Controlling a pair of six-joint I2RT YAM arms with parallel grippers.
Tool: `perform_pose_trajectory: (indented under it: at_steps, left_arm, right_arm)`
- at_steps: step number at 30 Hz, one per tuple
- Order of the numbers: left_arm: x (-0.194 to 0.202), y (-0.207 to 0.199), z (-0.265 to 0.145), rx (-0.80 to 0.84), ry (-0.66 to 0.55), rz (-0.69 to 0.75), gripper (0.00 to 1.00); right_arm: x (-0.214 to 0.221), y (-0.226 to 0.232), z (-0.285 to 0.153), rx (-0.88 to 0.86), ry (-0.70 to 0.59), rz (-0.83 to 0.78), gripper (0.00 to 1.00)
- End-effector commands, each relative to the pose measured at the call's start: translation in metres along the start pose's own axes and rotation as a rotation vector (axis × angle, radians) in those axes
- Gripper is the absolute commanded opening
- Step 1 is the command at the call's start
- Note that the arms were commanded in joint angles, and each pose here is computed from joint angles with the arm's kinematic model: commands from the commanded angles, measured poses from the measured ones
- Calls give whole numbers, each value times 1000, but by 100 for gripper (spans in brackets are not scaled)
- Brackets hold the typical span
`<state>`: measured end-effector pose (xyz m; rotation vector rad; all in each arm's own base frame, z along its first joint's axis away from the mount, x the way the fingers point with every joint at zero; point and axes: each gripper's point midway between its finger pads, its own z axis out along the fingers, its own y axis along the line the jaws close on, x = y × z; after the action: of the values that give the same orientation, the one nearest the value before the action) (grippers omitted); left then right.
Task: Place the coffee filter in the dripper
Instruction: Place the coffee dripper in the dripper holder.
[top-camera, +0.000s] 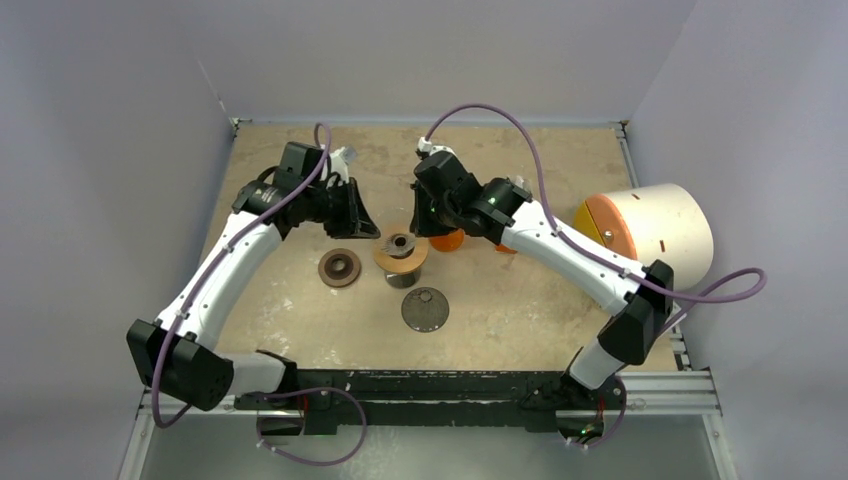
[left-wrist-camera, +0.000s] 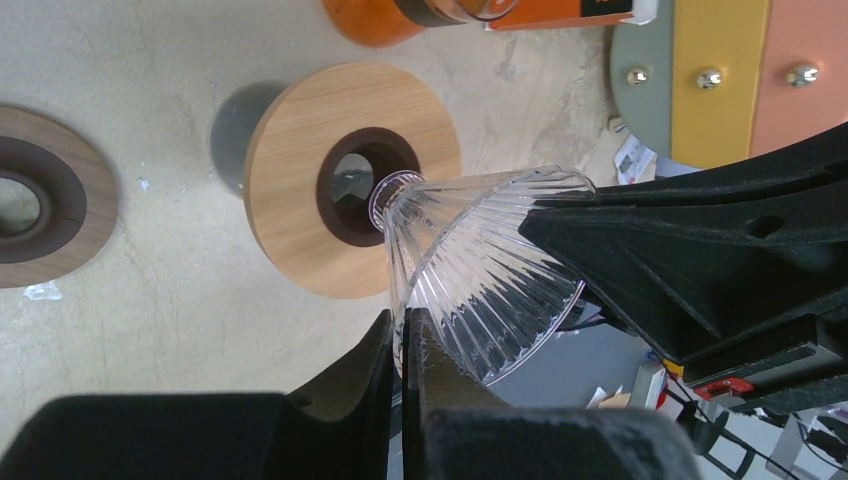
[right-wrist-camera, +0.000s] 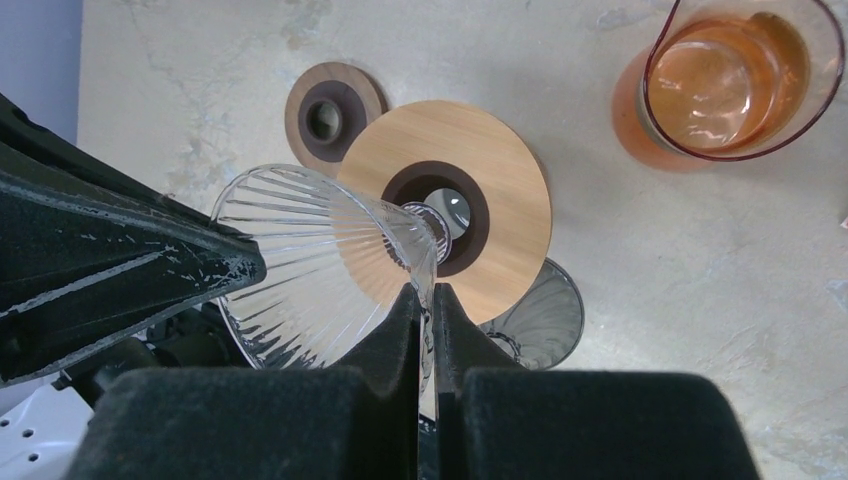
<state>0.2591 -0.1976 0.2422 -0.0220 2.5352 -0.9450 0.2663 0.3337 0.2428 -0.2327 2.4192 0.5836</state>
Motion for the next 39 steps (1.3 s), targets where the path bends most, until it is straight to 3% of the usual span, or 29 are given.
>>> perform_pose_trajectory:
  at_steps: [1,20,39]
  left_arm:
    - [-12,12,4,-58,-23,56,0]
    - [-18,20,21,-79,40,83,0]
    - [-2,42,40,-118,123,87,0]
  right_arm:
    - [-2,19,-2,-99,9,57,0]
    - [7,6,19,-115,95,129,0]
    - [45,-14,52,-61,210,159,0]
